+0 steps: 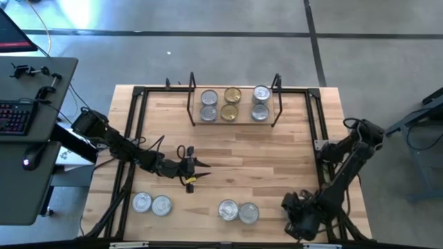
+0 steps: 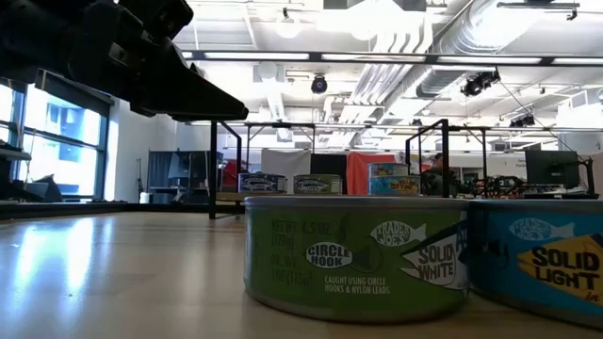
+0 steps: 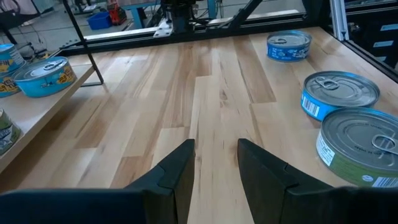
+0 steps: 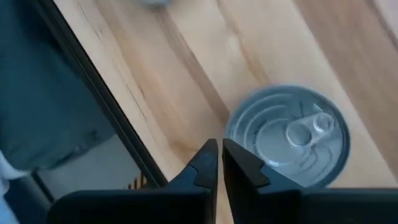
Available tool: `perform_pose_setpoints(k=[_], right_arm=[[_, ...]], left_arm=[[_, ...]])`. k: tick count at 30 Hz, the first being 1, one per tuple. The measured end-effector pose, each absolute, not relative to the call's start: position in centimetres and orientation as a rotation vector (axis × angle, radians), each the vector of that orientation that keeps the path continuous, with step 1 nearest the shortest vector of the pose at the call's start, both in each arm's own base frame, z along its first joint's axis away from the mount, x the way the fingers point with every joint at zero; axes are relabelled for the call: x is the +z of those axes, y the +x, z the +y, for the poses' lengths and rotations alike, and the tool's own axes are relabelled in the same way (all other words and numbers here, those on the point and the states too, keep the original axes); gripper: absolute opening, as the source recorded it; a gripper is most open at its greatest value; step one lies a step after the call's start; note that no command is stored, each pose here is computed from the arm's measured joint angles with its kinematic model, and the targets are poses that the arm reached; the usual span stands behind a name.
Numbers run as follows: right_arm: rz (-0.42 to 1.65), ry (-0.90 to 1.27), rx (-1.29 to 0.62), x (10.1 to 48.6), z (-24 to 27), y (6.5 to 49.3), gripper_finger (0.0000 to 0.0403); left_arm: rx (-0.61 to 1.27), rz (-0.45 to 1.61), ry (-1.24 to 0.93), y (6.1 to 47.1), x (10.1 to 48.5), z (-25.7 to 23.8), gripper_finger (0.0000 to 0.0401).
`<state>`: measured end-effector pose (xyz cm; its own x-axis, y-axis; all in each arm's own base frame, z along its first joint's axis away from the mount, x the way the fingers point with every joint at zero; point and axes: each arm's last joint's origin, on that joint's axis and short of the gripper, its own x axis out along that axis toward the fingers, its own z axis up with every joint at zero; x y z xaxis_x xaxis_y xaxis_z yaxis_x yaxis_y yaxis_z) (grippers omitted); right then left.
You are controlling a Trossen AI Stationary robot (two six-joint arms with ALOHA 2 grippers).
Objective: Stack canned seafood by type on shelf
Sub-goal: Stack the right green tuna can on top of the top green tuna can on the shelf
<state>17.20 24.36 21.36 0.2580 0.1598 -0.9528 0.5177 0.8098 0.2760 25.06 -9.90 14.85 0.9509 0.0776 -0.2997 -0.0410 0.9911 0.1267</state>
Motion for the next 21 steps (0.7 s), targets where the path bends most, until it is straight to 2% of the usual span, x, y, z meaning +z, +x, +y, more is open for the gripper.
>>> perform_pose_setpoints(k=[5, 16, 21], right_arm=[[1.164, 0.584, -0.219, 21.6, 24.6, 17.9, 0.0003], [1.147, 0.594, -0.178, 21.8, 25.0, 17.9, 0.0000], [1.110, 0.644, -0.071, 21.0, 25.4, 18.6, 0.0000]], left_arm=[[0.060, 0.309, 0.120, 25.1, 14.9, -9.9, 0.0115], [0.061, 0.308, 0.118, 25.1, 14.9, -9.9, 0.0115], [0.060, 0.302, 0.115, 25.1, 14.9, -9.9, 0.0115]])
